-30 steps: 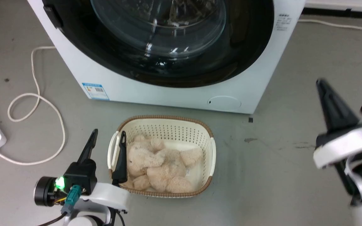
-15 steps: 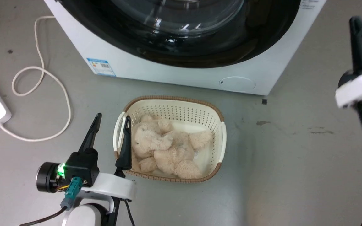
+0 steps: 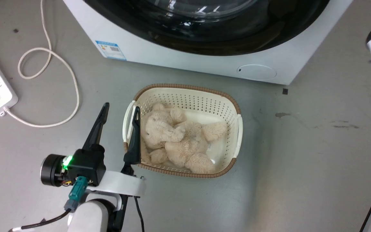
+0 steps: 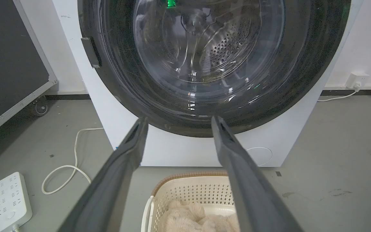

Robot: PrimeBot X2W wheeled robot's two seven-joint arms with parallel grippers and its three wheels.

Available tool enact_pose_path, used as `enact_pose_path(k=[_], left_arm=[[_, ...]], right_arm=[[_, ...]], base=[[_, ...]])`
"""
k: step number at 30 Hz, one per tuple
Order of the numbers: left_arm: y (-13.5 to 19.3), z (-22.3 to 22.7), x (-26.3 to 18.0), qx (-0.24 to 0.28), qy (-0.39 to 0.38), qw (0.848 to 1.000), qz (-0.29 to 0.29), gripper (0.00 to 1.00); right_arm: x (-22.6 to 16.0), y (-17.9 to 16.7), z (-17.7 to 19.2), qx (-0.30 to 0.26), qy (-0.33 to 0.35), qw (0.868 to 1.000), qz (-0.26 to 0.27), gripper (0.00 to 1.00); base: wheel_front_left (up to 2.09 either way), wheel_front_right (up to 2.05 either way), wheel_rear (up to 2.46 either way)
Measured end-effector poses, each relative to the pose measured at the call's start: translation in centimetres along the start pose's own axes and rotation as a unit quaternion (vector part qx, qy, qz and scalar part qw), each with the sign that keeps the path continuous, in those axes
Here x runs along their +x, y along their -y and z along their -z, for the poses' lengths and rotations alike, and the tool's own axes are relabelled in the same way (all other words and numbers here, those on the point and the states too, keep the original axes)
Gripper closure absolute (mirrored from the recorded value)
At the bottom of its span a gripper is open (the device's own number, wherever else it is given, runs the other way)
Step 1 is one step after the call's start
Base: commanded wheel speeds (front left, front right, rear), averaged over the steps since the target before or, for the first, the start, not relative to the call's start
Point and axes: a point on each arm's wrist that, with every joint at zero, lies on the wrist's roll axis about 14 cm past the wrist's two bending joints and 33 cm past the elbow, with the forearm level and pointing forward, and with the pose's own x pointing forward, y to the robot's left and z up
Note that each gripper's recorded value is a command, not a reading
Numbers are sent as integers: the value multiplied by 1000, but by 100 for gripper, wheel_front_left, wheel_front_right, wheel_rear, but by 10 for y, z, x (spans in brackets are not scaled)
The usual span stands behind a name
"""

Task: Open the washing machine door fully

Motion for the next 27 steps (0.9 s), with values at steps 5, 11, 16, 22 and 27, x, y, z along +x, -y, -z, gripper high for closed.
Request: enact_pose_path(k=[5, 11, 16, 22, 27], left_arm=[[-2, 1, 4, 0, 4, 1000, -4, 0], [-4, 4, 6, 3, 4, 1000, -6, 0], [-6, 8, 8, 4, 3, 1000, -8, 0], [-8, 10, 15, 7, 9, 1000, -12, 0], [-7, 12, 15, 4, 8, 1000, -13, 0]], right_arm=[[17, 2, 8, 53, -28, 998, -2, 100], [35, 3, 24, 112, -76, 991, -5, 100], [51, 1, 30, 147, -102, 984, -12, 100], [72, -5, 37, 197, -136, 971, -28, 100], [79, -7, 43, 219, -159, 962, -37, 100]], base=[[0, 0, 0], [0, 0, 0], [0, 0, 0], [0, 0, 0], [0, 0, 0]])
